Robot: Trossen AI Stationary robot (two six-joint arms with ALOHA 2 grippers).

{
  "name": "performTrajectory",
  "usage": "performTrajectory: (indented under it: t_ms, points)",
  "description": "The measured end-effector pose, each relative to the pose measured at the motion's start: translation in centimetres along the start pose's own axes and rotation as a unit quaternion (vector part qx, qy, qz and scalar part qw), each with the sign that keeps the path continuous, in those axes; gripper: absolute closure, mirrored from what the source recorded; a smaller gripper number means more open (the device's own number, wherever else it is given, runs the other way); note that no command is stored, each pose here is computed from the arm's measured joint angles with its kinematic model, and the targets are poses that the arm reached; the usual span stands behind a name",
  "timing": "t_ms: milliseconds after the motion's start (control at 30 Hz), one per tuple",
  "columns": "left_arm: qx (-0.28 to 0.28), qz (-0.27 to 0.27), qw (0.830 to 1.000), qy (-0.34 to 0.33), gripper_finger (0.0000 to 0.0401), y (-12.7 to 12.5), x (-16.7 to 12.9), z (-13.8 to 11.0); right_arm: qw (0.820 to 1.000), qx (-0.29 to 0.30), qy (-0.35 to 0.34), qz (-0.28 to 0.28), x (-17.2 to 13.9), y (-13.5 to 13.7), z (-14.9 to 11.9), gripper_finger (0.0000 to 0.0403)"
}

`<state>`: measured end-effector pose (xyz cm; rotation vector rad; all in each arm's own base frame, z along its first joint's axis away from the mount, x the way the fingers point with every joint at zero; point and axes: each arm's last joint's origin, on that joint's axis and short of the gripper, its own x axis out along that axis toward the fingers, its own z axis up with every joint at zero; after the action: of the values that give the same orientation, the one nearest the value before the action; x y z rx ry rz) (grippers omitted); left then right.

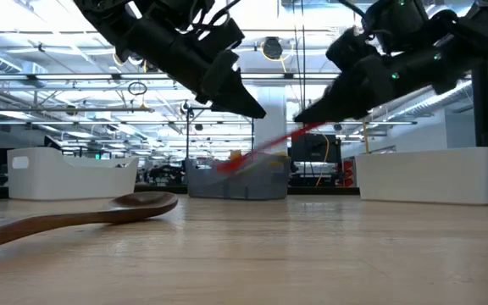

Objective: Pick & Place Kitchen Items
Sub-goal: Put the red serving spoon into the right white bin

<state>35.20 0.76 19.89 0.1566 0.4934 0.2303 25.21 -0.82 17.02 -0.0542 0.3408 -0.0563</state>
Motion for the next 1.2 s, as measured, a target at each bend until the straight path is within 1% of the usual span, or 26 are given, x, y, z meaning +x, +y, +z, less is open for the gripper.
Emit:
performTrajectory:
  t_ms: [67,200,433,600,767,833,1000,1067,1167,1200]
  points:
    - [-0.014,0.017,1.000,0.005,0.0256,0.1,0.0,-0.1,1.000,0.004,0.018,-0.015,-1.0,0.1,0.3,0.0352]
    - [-0.009,0.027,0.999,0.019,0.0252,0.1,0.0,-0.3,0.999,-0.004,0.039,-0.035,-3.5,0.6,1.2,0.0352]
    - [-0.013,0.042,0.998,0.036,0.0252,0.4,0.0,-0.7,0.999,-0.003,0.009,-0.047,-8.1,1.4,2.9,0.0352]
    - [-0.023,0.046,0.998,0.044,0.0252,0.6,0.1,-0.9,0.996,-0.011,-0.003,-0.089,-10.6,1.2,3.3,0.0352]
    - [-0.041,0.048,0.997,0.050,0.0251,0.8,0.0,-1.0,0.989,-0.014,0.002,-0.150,-12.1,0.7,3.1,0.0352]
    - [-0.045,0.044,0.997,0.049,0.0251,0.8,-0.2,-0.9,0.987,-0.017,0.011,-0.161,-12.3,0.6,2.9,0.0351]
    - [-0.055,0.042,0.997,0.043,0.0251,1.0,-0.9,-0.4,0.986,-0.027,0.019,-0.166,-12.5,0.5,2.7,0.0351]
    - [-0.058,0.044,0.997,0.036,0.0251,1.2,-0.9,-0.2,0.980,-0.033,0.020,-0.195,-12.6,0.4,2.8,0.0351]
    - [-0.058,0.046,0.996,0.042,0.0251,1.3,-0.9,-0.3,0.966,-0.030,0.016,-0.256,-13.0,0.0,2.8,0.0353]
    - [-0.058,0.047,0.996,0.042,0.0251,1.4,-0.9,-0.3,0.963,-0.031,0.017,-0.266,-13.2,-0.1,2.8,0.0354]
